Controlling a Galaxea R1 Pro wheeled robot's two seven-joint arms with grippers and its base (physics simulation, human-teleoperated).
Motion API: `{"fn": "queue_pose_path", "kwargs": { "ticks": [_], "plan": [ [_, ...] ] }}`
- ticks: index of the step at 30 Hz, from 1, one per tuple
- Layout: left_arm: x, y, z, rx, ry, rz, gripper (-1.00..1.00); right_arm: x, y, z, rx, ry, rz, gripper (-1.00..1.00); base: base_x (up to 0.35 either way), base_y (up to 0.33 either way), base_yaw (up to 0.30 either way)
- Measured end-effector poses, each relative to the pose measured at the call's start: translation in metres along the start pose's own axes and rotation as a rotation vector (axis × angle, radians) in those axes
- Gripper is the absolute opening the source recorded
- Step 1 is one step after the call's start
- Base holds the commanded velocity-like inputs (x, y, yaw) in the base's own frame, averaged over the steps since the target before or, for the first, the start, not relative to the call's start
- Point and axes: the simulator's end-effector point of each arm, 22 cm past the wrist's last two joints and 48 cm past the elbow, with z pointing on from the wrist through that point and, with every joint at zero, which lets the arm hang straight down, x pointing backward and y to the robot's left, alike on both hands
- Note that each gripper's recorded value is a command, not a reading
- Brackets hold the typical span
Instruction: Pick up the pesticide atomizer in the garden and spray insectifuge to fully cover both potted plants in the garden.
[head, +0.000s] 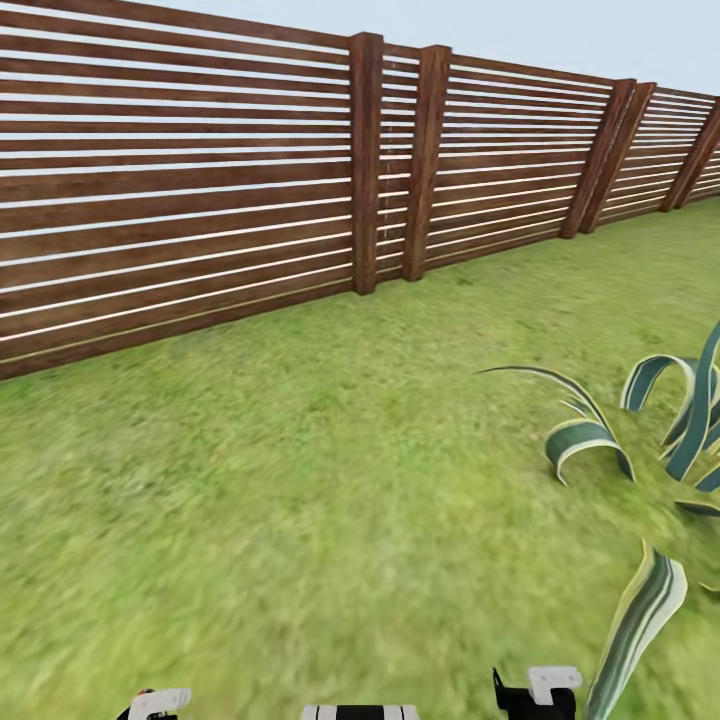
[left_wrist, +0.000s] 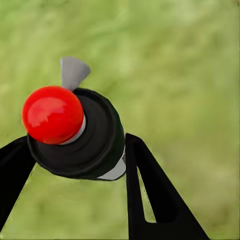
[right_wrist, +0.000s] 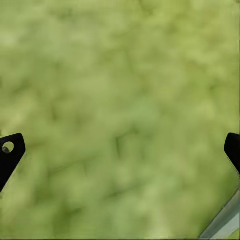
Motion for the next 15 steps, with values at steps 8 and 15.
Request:
{"fn": "queue_pose_path", "kwargs": {
  "ticks": [8,15],
  "plan": [
    [0.0000,0.0000,0.0000,0.000,0.000,0.000,-1.00,-0.0001,0.0004,0.0000,0.000,0.000,0.000,1.00,0.340,0.080,0.000],
    [0.0000,0.0000,0.0000,0.000,0.000,0.000,-1.00,-0.0002,0.0005,0.0000,-0.001,0.000,0.000,1.00,0.340,0.080,0.000]
  ]
}}
